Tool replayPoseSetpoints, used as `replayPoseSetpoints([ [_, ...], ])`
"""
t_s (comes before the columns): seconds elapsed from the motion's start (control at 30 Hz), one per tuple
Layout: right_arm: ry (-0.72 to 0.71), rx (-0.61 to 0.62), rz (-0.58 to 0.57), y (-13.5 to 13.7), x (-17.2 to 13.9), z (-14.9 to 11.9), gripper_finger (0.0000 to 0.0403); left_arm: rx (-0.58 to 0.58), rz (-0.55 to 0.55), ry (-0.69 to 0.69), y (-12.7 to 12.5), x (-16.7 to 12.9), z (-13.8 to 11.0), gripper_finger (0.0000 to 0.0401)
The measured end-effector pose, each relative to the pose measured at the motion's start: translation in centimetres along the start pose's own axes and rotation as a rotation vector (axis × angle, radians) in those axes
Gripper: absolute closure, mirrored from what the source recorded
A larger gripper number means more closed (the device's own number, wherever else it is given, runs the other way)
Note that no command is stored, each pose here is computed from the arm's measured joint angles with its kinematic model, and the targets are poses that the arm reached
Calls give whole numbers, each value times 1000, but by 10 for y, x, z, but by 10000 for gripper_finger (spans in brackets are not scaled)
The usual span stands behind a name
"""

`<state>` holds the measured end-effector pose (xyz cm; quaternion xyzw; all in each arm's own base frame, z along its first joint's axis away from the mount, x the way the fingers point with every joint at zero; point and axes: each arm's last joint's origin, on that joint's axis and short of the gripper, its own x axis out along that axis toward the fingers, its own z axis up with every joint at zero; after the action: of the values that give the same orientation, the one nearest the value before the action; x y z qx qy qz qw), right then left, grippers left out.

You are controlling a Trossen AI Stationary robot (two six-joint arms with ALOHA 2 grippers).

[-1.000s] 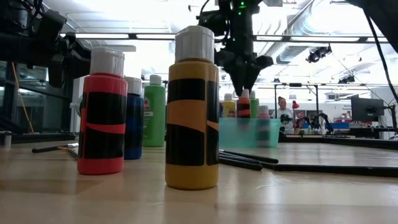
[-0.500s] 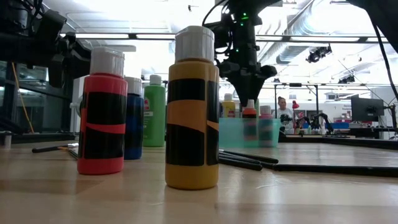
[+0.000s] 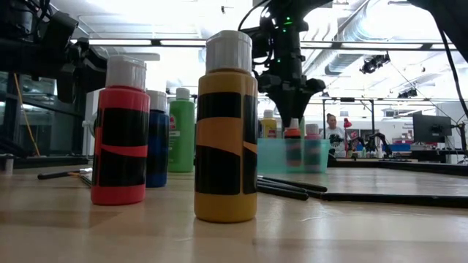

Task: Pick & Place Paint Supplies
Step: Put the orange small paint bottle into the green bin

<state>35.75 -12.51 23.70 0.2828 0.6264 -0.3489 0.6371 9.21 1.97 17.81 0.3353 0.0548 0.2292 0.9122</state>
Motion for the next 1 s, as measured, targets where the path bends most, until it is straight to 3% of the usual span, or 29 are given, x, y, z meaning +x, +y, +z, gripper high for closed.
replayPoseSetpoints([
  [1.0,-3,13,11,-3,0,3,278,0,0,0,0,0,0,228],
])
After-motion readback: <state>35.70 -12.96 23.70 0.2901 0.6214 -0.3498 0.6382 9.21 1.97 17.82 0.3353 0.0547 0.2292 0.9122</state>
